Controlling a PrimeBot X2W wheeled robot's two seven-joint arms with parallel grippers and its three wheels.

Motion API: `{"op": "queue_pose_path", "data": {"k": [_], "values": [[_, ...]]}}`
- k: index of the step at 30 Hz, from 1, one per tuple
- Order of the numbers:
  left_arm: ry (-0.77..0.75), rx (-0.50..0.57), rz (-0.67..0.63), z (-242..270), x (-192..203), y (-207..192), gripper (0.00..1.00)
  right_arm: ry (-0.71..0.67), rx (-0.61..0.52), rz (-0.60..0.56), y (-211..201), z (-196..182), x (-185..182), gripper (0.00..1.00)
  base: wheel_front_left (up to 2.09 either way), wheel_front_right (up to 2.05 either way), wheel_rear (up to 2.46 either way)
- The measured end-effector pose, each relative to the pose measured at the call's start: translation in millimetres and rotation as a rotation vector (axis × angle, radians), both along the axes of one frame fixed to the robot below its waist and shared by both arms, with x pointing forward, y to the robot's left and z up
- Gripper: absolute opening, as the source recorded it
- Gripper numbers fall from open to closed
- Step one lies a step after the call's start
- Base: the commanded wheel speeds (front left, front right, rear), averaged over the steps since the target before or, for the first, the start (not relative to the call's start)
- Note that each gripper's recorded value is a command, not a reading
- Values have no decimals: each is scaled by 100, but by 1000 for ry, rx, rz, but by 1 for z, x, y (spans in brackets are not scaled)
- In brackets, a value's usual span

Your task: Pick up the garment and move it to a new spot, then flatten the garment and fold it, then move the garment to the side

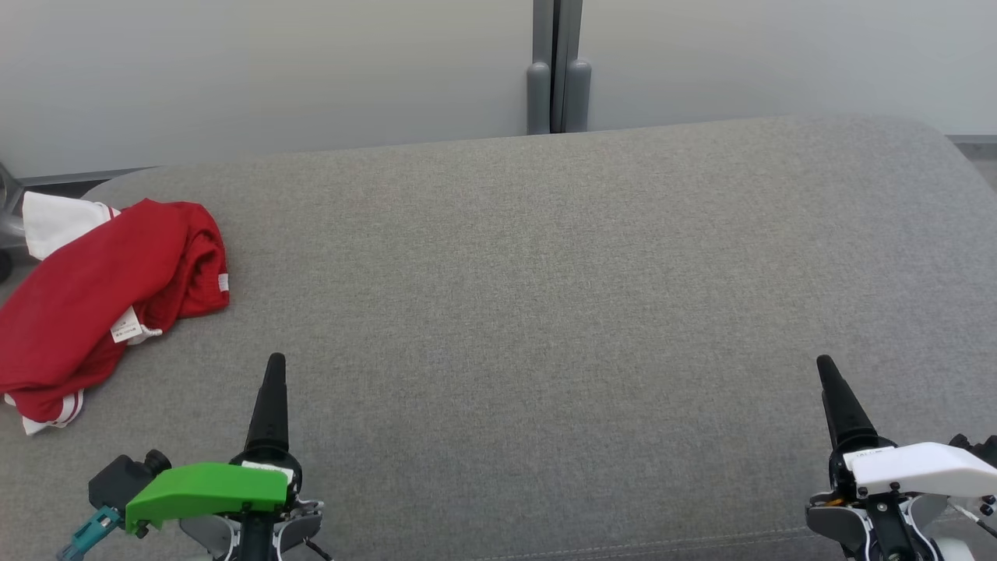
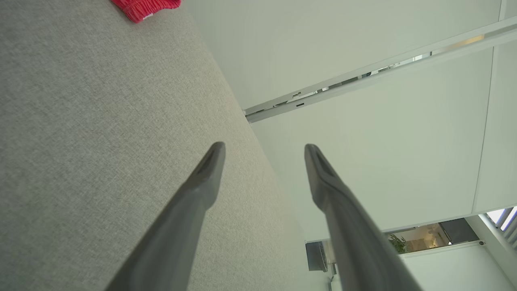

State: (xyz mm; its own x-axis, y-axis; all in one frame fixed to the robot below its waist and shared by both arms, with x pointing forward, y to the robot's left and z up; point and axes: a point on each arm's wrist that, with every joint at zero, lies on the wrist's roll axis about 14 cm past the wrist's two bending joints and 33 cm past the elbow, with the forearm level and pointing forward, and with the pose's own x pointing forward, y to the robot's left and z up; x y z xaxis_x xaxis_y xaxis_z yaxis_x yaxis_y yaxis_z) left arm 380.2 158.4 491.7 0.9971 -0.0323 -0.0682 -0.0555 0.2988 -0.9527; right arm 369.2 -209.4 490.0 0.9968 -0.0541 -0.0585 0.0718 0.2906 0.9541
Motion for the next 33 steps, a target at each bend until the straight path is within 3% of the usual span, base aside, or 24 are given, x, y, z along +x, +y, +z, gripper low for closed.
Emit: {"op": "queue_pose_path", "data": {"k": [19,33], "values": [[-28,437,-7,2,-10,3,100,-65,-426,65,23,22,3,100,0,0,0],[-10,651,-22,-9,-19,9,100,-92,-630,107,40,24,-2,100,0,0,0]]}}
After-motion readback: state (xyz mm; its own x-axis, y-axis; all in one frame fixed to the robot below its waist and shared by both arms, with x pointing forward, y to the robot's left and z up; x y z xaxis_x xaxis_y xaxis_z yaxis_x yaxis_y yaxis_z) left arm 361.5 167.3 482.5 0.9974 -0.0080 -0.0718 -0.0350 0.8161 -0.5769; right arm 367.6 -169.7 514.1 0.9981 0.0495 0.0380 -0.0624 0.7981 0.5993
